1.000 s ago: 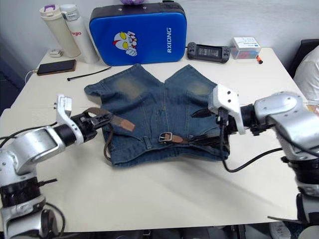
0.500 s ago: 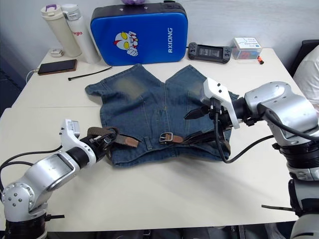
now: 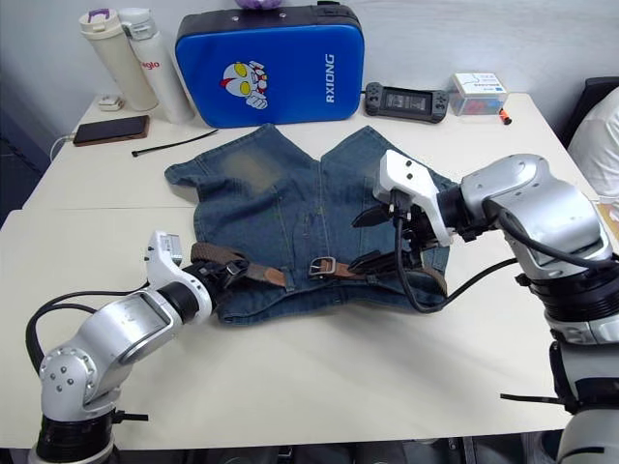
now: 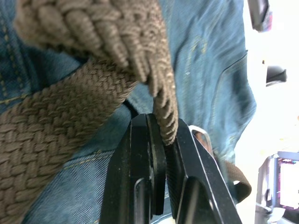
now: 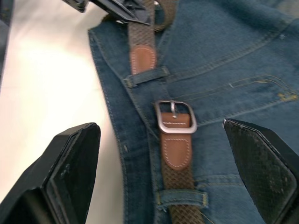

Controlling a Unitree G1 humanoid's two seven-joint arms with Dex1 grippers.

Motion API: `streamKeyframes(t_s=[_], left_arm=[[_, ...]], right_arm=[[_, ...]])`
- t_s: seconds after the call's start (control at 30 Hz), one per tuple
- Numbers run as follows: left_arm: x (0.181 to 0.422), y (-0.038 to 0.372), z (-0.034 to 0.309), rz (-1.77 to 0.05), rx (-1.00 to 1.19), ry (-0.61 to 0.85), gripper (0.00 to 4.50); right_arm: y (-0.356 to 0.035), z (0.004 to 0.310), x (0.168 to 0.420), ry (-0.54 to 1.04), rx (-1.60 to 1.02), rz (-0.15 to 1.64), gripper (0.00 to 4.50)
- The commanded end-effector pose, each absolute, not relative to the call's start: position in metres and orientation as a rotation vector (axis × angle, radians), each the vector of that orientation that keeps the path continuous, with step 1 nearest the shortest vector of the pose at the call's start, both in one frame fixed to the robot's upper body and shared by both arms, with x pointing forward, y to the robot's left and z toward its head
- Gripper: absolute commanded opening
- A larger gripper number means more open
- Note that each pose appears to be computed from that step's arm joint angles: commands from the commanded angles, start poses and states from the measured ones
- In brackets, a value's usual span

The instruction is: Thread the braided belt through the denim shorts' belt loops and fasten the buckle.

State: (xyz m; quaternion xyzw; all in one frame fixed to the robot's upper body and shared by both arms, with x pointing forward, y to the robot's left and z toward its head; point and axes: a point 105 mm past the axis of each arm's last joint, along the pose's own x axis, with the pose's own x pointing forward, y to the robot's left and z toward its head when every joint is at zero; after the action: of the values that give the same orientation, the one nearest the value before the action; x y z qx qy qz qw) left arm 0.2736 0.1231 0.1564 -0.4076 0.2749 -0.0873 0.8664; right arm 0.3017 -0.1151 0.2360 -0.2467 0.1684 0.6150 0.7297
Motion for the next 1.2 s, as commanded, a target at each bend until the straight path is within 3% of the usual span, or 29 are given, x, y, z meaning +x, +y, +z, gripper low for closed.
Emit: streamKeyframes(t_s=[0.03, 0.2, 0.5, 0.87, 1.2], left_arm=[[0.272, 0.119, 0.164, -0.209, -0.842, 0.560, 0.00], [0.271, 0.127, 0.151, -0.168, -0.902, 0.584, 0.00], [0.273, 0.100, 0.130, -0.158, -1.084, 0.695, 0.00], [0.279, 0.104, 0.123, -0.076, -0.946, 0.663, 0.00], [0.282, 0.108, 0.138, -0.038, -0.816, 0.589, 0.00]], right_arm=[[-0.122, 0.249, 0.300, 0.310, -0.577, 1.322, 4.46], [-0.123, 0.249, 0.301, 0.295, -0.576, 1.314, 4.46], [-0.121, 0.255, 0.299, 0.263, -0.566, 1.310, 4.46], [-0.125, 0.255, 0.298, 0.264, -0.567, 1.294, 4.46], [-0.118, 0.255, 0.300, 0.257, -0.557, 1.299, 4.46]])
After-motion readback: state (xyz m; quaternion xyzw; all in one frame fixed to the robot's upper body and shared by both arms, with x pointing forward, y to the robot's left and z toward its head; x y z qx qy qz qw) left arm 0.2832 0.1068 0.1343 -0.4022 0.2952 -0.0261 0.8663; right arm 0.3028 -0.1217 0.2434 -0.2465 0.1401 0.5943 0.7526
